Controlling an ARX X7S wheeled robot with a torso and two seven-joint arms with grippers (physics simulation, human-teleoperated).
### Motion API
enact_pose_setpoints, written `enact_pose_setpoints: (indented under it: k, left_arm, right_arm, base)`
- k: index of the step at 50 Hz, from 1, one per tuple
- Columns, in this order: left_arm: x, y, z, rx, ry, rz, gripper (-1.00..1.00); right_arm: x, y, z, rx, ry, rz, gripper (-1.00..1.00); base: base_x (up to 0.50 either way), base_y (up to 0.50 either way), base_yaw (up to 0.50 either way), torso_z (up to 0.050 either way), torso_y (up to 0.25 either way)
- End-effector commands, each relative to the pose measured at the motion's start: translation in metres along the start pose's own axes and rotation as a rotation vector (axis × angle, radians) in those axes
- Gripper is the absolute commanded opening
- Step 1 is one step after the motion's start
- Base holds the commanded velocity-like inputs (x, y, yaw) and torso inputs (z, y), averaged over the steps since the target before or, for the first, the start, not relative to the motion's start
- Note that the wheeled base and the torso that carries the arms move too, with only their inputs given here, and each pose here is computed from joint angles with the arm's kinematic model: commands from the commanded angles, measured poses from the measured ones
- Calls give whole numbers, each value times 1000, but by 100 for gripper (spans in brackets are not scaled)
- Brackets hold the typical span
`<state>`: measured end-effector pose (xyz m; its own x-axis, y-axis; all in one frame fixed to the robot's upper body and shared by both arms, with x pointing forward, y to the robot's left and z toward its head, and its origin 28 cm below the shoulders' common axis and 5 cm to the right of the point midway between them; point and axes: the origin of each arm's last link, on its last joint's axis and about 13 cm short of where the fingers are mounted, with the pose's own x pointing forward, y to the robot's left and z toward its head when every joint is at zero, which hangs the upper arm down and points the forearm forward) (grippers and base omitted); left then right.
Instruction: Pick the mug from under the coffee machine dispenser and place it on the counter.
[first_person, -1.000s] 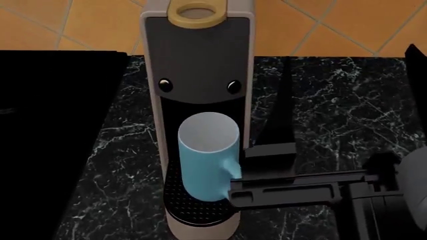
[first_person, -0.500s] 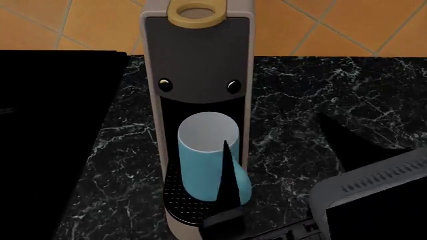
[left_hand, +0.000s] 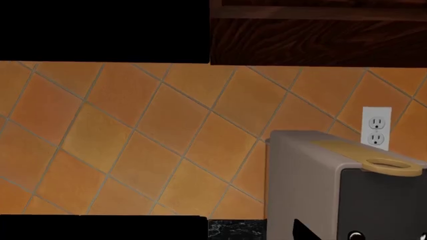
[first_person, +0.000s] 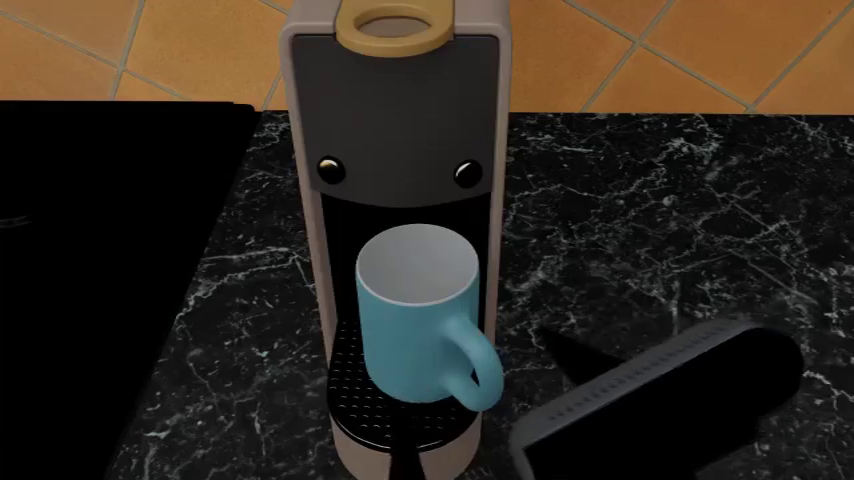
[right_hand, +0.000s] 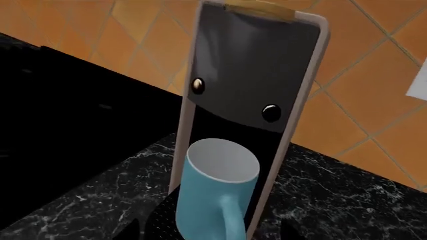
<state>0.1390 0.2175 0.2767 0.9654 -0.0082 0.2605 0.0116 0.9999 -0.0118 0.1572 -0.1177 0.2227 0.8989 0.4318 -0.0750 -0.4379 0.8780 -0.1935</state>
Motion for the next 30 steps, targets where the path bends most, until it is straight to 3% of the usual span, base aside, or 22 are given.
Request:
enact_pose_setpoints:
  k: [1, 30]
  left_arm:
    - [-1, 0, -1, 0, 3, 1, 100]
    - [-3, -1, -3, 3, 7, -4, 100]
  right_arm:
    - [8, -2, -11, -1, 47, 10, 100]
    - [46, -23, -39, 41, 116, 14, 100]
  base:
    - [0, 0, 0, 0, 0]
    - [0, 0, 0, 0, 0]
